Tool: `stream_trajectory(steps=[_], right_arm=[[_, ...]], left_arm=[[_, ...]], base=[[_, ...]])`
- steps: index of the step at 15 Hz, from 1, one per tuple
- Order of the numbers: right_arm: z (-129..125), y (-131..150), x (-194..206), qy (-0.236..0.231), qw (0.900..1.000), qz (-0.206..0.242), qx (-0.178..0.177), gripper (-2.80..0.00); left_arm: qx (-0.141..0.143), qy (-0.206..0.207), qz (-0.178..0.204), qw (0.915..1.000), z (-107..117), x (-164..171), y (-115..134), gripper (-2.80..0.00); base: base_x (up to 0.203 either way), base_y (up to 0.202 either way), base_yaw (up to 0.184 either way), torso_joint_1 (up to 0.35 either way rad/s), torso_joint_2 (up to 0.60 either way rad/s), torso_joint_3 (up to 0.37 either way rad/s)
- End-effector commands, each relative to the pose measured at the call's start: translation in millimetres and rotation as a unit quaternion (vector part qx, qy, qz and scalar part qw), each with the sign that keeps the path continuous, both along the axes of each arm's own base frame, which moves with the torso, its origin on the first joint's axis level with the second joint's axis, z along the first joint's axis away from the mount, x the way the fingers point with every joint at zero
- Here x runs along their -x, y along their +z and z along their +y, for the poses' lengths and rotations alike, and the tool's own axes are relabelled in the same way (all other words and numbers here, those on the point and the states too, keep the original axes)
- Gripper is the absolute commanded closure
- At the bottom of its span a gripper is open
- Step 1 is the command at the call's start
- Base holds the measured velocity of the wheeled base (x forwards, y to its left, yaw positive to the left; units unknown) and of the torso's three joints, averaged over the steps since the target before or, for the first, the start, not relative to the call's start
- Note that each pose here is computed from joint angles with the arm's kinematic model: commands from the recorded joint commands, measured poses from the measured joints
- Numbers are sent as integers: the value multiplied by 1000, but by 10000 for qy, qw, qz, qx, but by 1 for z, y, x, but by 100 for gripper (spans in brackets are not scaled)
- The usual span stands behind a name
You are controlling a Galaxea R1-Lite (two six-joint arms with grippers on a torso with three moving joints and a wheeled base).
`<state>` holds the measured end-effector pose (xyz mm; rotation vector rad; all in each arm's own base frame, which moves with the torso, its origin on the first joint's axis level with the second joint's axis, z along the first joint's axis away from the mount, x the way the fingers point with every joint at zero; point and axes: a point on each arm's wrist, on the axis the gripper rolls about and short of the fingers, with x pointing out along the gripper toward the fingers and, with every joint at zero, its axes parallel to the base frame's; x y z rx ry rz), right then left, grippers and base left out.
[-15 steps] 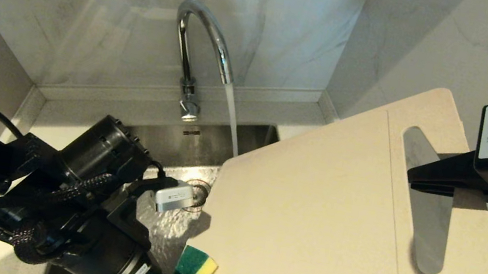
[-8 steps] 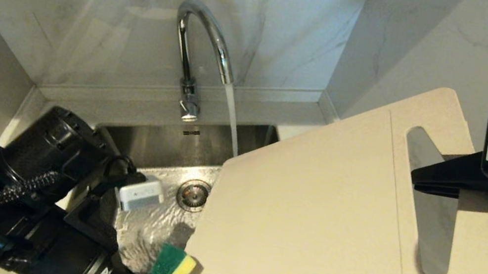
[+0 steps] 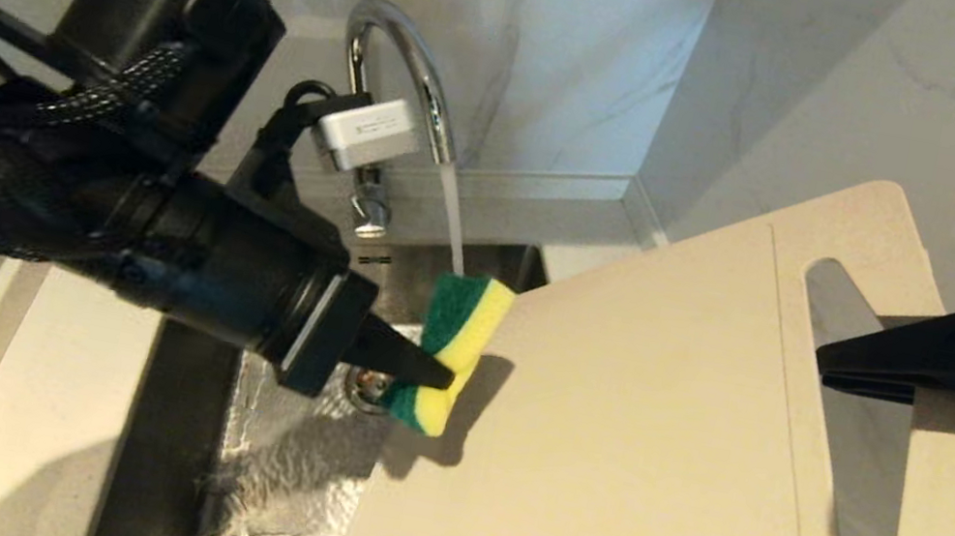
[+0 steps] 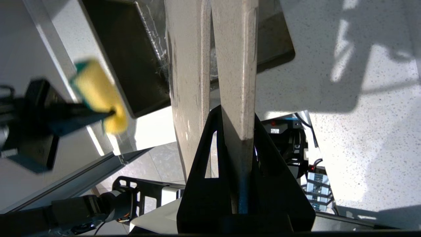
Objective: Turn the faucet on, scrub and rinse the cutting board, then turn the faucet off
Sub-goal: Scrub the cutting board underwater
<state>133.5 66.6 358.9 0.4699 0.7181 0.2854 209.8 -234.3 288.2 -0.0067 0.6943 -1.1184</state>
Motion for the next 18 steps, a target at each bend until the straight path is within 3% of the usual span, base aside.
stream_trajectory(steps=[1, 7, 11, 15, 18], right_arm=[[-1, -1, 2, 2, 10000, 36, -6, 0], [1, -2, 2, 175, 9998, 95, -73, 0], [1, -3, 0, 169, 9998, 97, -74, 0], [1, -3, 0, 165, 9998, 98, -80, 0], [1, -2, -1, 157, 9998, 82, -67, 0]], left_arm=[[-114, -26, 76, 9999, -31, -29, -16, 0], [-308, -135, 108, 9994, -67, -59, -40, 0], [-608, -241, 185, 9977, -72, -66, -59, 0], [-898, -34, 402, 9951, -47, -74, -75, 0], [-1104, 155, 482, 9926, -15, -77, -82, 0]], base=[[0, 0, 0, 0, 0, 0], [0, 0, 0, 0, 0, 0], [0, 0, 0, 0, 0, 0], [0, 0, 0, 0, 0, 0], [0, 0, 0, 0, 0, 0]])
